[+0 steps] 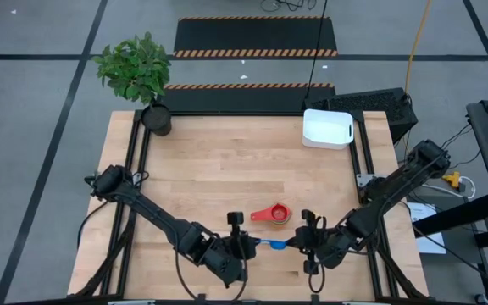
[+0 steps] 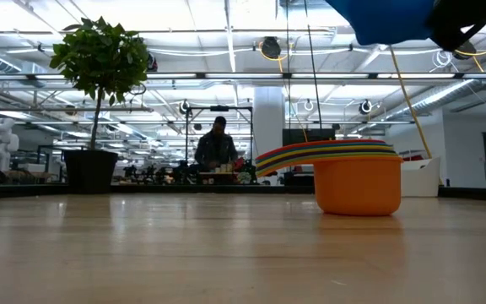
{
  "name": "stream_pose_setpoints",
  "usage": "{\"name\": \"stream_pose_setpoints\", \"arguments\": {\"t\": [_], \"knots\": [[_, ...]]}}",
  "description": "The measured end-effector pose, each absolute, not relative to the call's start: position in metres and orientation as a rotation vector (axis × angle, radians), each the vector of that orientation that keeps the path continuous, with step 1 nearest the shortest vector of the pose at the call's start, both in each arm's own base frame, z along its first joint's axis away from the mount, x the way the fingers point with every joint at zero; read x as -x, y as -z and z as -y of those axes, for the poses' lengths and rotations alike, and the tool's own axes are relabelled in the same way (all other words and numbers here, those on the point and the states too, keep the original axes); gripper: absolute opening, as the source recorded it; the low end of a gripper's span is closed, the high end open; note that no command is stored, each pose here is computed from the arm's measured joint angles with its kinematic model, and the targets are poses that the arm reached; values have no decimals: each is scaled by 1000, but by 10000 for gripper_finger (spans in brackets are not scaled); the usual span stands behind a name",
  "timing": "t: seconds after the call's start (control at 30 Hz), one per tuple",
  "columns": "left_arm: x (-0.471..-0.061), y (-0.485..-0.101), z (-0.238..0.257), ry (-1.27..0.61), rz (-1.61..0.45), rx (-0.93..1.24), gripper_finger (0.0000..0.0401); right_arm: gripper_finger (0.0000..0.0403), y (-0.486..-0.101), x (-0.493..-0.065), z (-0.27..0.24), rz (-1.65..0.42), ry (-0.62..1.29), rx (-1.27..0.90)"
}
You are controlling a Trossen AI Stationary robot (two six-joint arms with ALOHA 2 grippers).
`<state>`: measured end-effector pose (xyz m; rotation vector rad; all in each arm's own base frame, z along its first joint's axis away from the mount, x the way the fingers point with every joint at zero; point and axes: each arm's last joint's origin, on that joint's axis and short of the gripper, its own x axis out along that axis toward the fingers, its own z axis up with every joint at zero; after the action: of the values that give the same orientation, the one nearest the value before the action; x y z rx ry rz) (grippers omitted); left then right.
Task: Nest measuring cups in basket
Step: Stack the blue measuring on top of the red measuring cup
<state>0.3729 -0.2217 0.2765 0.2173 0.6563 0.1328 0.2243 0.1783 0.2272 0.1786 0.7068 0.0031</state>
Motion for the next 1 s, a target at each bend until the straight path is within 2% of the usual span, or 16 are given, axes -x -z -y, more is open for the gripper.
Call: {"name": "stream_pose_setpoints", "arguments": {"t": [0.17, 0.43, 0.53, 0.7, 0.9, 1.0], "knots": [[-372, -277, 221, -146, -650, -328, 7, 36, -232, -221, -180, -690, -18, -192], [-372, -280, 216, -189, -644, -626, 6, 169, -247, -205, -161, -708, 40, -146], [-373, -282, 213, -231, -649, -772, 5, 202, -253, -193, -149, -740, 108, -154], [-379, -276, 205, -261, -682, -903, 4, 224, -263, -172, -129, -756, 241, -175], [-371, -231, 202, -277, -744, -1215, 4, 226, -274, -160, -114, -673, 326, -140], [-371, -215, 203, -296, -703, -1288, 4, 226, -279, -157, -110, -617, 353, -106]]}}
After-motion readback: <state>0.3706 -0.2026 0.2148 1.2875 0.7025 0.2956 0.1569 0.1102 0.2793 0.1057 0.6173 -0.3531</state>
